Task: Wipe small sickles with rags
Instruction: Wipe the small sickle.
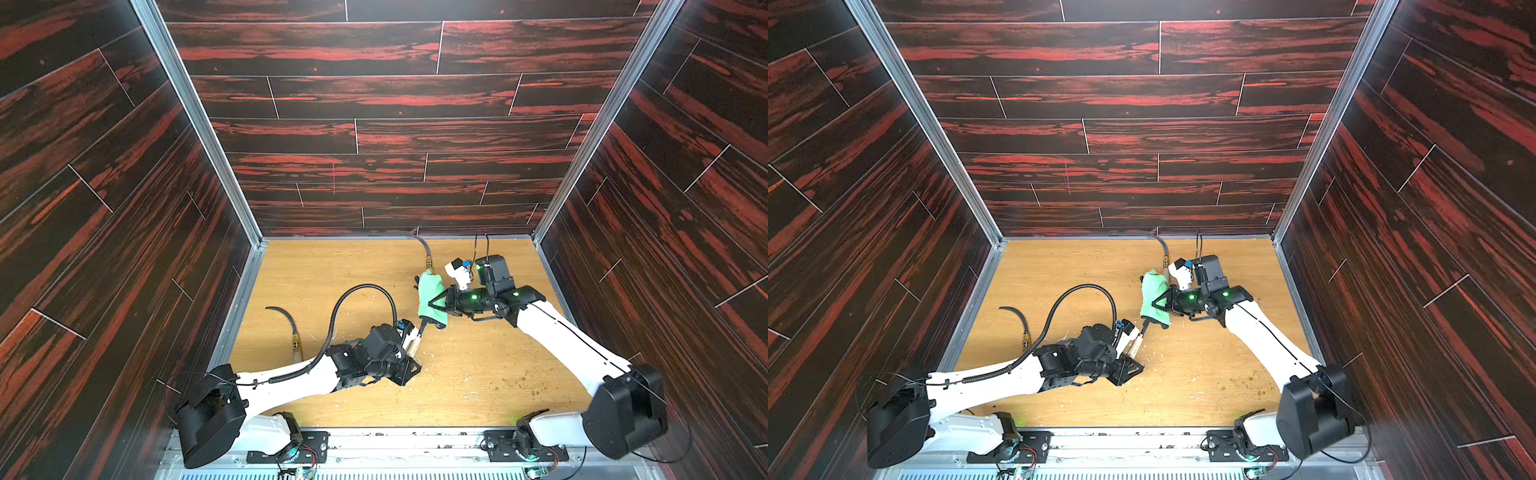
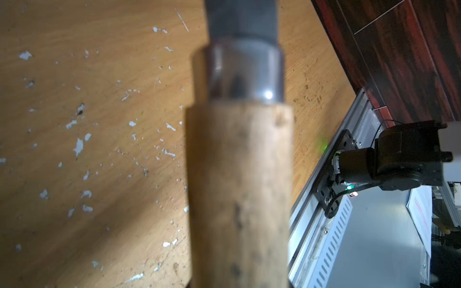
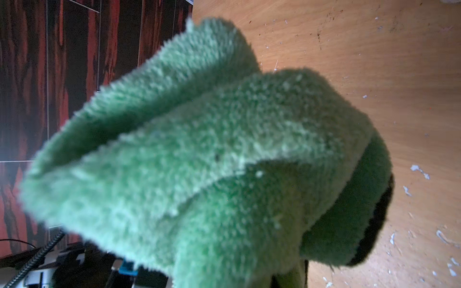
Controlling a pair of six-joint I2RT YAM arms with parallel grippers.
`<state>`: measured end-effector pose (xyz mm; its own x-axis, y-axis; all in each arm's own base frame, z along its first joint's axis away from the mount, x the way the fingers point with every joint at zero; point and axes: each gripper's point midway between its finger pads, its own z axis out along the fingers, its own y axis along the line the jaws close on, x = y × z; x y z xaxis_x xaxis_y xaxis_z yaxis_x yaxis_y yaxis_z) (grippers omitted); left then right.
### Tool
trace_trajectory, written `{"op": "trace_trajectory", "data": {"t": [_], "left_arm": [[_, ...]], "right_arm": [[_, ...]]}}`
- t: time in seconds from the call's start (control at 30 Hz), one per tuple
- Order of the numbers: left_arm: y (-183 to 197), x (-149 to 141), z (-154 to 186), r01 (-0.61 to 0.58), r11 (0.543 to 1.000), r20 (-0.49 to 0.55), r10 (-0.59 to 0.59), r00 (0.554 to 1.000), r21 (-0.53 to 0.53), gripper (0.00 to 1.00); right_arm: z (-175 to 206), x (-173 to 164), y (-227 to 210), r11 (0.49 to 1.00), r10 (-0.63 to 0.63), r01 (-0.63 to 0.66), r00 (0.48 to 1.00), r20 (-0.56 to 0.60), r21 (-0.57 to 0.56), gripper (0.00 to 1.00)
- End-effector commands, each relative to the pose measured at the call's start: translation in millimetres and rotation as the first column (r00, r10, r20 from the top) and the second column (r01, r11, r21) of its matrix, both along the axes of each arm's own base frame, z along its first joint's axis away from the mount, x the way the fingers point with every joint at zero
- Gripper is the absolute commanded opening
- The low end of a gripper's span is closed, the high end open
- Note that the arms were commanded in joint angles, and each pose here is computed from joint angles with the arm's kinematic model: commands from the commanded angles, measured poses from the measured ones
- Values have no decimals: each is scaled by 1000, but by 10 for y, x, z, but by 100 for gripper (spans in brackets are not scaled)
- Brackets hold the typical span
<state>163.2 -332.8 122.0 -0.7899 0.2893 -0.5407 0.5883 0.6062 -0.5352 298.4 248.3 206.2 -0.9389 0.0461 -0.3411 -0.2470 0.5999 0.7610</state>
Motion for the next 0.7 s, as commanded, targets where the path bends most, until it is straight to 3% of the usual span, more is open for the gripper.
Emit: {"op": "trace_trajectory", "data": {"t": [0.0,0.43,0.57,0.67], "left_arm": [[-348,-237,761,224,957,213,-185,960,-182,0],[-383,-424,862,284,945,242,-241,940,-161,0],[-298,-401,858,247,953,250,-200,947,-175,0],[-203,-302,830,148,965,243,-94,965,-217,0]], "right_arm": [[-42,195,66,1000,10,-11,1000,25,23,0],[-163,790,-110,998,-1,-1,1000,25,61,0],[-117,1015,-447,994,-88,84,995,45,71,0],[-45,990,-620,992,-120,117,990,73,38,0]]}}
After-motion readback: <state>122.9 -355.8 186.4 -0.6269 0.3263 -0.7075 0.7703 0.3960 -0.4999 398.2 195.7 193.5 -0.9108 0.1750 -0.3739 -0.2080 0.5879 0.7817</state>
